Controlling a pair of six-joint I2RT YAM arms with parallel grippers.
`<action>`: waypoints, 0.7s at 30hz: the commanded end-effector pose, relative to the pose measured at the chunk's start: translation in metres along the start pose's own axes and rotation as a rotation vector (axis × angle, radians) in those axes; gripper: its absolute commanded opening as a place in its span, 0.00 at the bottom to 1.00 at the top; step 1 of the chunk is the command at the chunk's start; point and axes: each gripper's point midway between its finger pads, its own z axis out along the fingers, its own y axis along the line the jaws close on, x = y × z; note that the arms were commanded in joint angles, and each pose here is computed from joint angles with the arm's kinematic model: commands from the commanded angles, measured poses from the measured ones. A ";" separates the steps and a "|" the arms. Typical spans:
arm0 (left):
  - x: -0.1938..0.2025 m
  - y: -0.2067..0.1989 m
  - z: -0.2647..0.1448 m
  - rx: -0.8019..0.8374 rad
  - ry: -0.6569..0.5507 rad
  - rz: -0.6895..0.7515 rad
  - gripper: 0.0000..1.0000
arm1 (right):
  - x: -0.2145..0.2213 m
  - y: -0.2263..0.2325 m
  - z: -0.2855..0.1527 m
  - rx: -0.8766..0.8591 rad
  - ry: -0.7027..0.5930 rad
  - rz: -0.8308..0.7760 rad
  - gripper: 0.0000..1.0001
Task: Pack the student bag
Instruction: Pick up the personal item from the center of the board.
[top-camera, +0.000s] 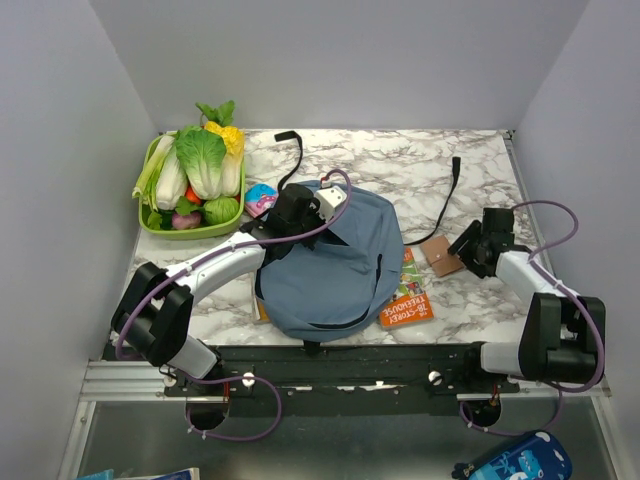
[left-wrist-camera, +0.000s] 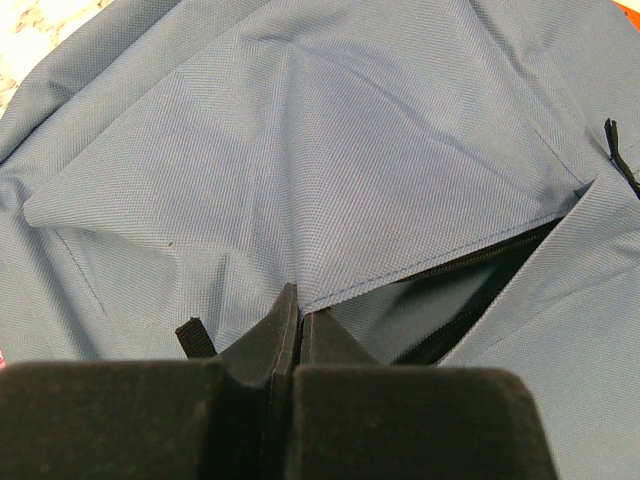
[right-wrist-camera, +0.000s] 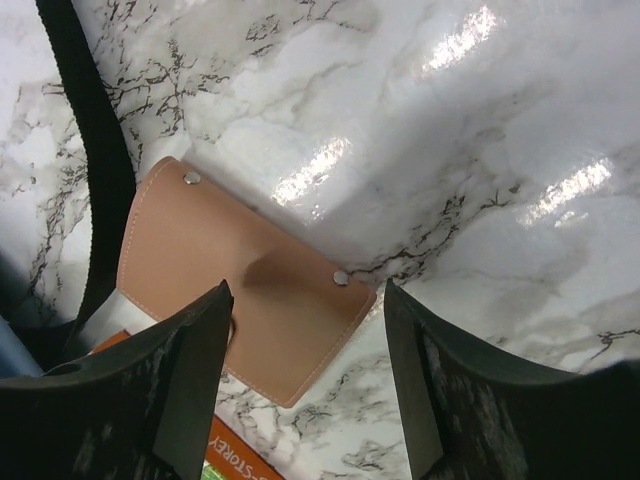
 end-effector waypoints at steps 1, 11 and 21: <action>-0.018 0.001 -0.004 -0.003 -0.060 0.000 0.00 | 0.001 0.001 0.007 0.007 0.037 -0.048 0.71; -0.020 0.001 -0.005 -0.003 -0.058 0.007 0.00 | 0.020 0.007 0.012 -0.066 0.095 -0.065 0.61; -0.025 0.001 -0.004 -0.002 -0.064 0.000 0.00 | 0.030 0.015 -0.001 -0.161 0.083 -0.039 0.05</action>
